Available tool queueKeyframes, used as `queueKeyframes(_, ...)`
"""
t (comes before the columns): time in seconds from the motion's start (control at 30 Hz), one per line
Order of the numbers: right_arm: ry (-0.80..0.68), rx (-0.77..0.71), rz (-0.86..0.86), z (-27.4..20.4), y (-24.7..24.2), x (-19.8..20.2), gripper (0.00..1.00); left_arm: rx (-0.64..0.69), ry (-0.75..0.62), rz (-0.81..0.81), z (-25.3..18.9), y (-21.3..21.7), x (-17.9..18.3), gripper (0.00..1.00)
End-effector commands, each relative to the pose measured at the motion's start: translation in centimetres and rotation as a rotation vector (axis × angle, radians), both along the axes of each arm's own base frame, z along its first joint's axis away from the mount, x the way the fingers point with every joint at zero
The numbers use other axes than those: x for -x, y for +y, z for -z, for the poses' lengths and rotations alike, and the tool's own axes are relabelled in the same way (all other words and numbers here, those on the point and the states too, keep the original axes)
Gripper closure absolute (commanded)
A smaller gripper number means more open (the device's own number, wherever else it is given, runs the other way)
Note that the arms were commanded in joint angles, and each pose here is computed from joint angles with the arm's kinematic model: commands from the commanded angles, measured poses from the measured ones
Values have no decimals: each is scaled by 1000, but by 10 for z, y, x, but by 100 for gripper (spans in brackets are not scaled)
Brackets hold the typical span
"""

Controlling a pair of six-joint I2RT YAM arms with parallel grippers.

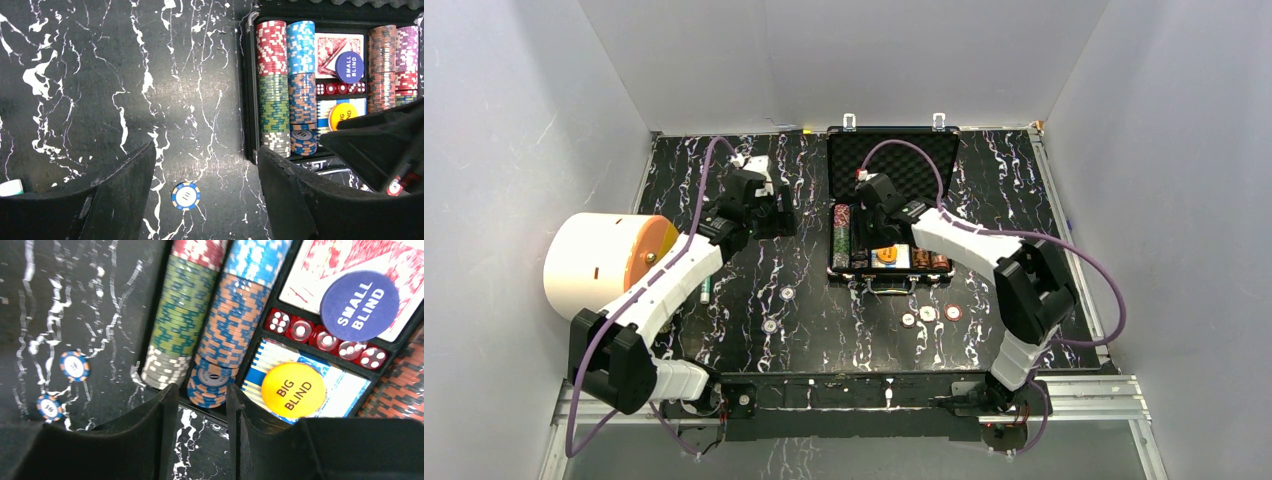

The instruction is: Pack up texas hold em set

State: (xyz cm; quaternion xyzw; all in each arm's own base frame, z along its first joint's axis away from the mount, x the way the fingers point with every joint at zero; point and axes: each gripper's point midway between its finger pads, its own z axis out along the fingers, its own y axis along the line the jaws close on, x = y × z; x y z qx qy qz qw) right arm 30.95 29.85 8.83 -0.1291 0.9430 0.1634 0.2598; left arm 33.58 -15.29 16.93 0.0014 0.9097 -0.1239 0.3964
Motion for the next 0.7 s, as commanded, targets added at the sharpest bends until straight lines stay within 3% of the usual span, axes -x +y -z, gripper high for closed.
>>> queueKeyframes(0.0,-114,-92,-60,-49,15,2,50,20,38,-111,3,23,7,27)
queueKeyframes(0.13,-115,-72,-144,-50,35,23,45,18,-15,-238,-18,52,6,27)
queueKeyframes(0.37,-90,-40,-271,-39,94,64,41,-38,-252,-400,-105,97,5,21)
queueKeyframes(0.53,-56,63,-327,-11,130,81,41,-26,-359,-398,-153,103,9,12)
queueKeyframes(0.67,-61,146,-357,7,147,83,39,-17,-361,-375,-161,100,11,8)
